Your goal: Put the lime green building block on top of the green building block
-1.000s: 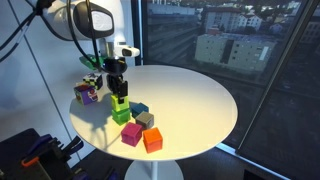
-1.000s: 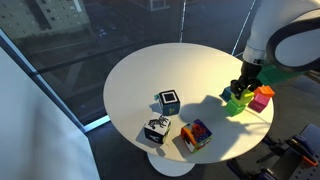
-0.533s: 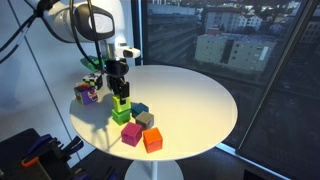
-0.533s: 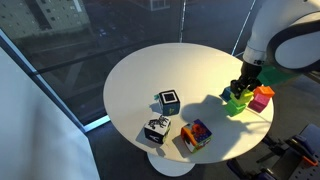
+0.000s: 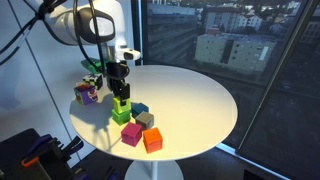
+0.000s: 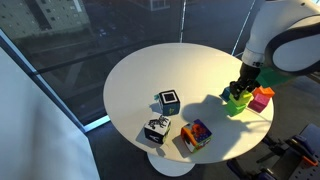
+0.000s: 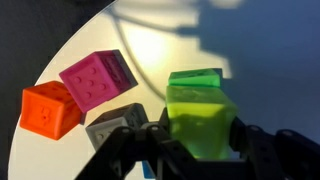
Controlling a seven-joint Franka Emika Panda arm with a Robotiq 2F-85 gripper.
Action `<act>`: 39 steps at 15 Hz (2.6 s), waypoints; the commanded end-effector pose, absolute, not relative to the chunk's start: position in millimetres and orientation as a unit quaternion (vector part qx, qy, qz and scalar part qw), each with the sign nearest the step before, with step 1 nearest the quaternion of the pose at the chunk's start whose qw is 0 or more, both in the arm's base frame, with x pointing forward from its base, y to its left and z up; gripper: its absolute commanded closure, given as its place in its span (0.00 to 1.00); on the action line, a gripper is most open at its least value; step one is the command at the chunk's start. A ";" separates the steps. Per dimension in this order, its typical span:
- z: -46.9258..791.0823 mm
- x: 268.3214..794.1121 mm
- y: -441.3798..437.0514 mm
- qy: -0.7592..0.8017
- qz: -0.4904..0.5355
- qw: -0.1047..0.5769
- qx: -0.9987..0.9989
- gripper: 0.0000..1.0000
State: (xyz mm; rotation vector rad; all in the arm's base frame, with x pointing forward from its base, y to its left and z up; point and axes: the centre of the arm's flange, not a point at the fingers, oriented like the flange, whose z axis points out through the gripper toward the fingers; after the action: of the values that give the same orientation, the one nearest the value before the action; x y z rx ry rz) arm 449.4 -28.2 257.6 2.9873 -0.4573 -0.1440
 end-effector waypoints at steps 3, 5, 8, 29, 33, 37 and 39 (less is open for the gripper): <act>257.3 441.6 -27.5 -0.134 -0.046 0.053 0.989 0.73; 256.6 439.9 -26.9 -0.132 -0.048 0.053 0.989 0.73; 255.4 440.3 -27.6 -0.130 -0.049 0.054 0.989 0.73; 306.6 450.1 -9.8 -0.132 -0.037 0.027 0.990 0.00; 327.0 453.1 -0.3 -0.118 -0.068 0.019 0.991 0.00; 351.3 456.4 9.0 -0.098 -0.096 0.025 0.990 0.00; 366.6 457.4 15.5 -0.093 -0.105 0.026 0.990 0.00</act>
State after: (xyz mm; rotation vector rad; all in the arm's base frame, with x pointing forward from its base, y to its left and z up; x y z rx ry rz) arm 453.5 8.1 338.5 3.0449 -0.3271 -0.2850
